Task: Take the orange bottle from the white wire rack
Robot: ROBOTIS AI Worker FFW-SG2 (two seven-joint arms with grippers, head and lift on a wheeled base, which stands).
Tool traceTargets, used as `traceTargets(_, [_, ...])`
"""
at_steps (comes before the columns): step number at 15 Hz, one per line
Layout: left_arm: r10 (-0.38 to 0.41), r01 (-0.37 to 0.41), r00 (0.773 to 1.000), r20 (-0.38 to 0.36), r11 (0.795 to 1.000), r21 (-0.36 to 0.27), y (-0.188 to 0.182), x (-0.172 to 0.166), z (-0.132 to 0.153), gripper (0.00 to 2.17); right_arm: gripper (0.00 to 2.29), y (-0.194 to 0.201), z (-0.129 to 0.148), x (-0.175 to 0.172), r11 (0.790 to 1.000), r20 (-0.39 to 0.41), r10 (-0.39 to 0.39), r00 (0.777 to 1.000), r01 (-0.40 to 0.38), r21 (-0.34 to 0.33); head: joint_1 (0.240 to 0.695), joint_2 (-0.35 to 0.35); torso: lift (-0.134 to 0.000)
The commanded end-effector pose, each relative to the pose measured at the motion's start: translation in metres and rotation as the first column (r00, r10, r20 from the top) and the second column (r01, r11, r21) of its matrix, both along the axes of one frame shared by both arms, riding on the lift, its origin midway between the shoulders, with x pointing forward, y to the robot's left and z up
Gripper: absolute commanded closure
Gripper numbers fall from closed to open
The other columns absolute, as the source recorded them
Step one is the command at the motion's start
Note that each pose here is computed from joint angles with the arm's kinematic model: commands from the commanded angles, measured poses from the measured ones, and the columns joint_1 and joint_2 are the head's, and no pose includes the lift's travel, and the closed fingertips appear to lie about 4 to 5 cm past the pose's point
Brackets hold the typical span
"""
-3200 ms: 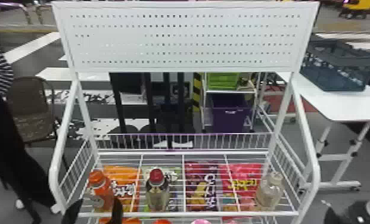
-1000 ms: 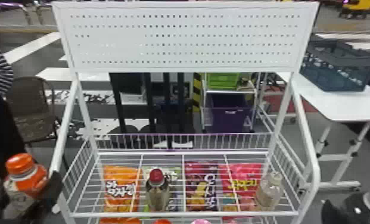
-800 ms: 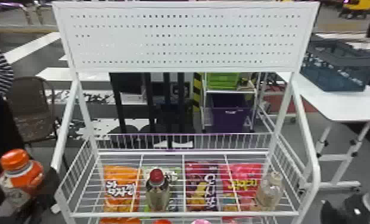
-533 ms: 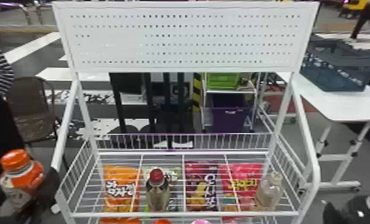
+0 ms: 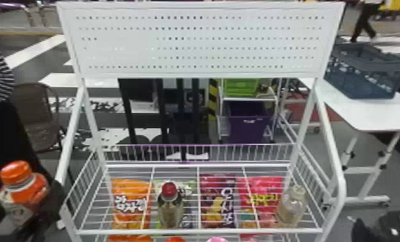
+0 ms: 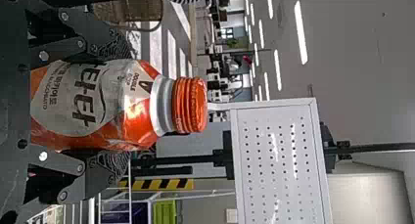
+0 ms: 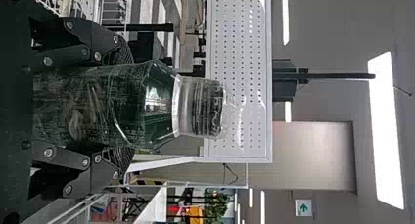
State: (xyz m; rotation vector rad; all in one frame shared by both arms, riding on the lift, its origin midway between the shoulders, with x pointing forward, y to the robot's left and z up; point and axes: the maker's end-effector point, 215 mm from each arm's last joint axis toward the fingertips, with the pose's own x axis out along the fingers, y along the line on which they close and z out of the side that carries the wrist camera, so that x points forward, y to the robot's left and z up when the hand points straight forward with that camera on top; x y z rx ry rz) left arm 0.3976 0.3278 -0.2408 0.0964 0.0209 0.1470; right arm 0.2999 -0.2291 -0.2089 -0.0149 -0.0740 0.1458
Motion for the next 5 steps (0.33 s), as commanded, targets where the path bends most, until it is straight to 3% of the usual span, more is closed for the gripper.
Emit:
traceTargets(1, [-0.002,0.002,1.000,0.001,1.000,-0.001,-0.0009,-0.0001,0.0005,2.15,1.01,-0.0006,-0.0003,-0.0007,1.000,-0.002,-0.001,1.000,0.001,-0.001,0.499,0.000,0.000])
traceTargets(5, [-0.002,0.002,1.000,0.003,1.000,0.002,-0.0015,-0.0001,0.0022,2.15,1.01,-0.0003,0.0022,-0.0012,1.000,0.003,-0.001,1.000,0.001,-0.002,0.499,0.000,0.000])
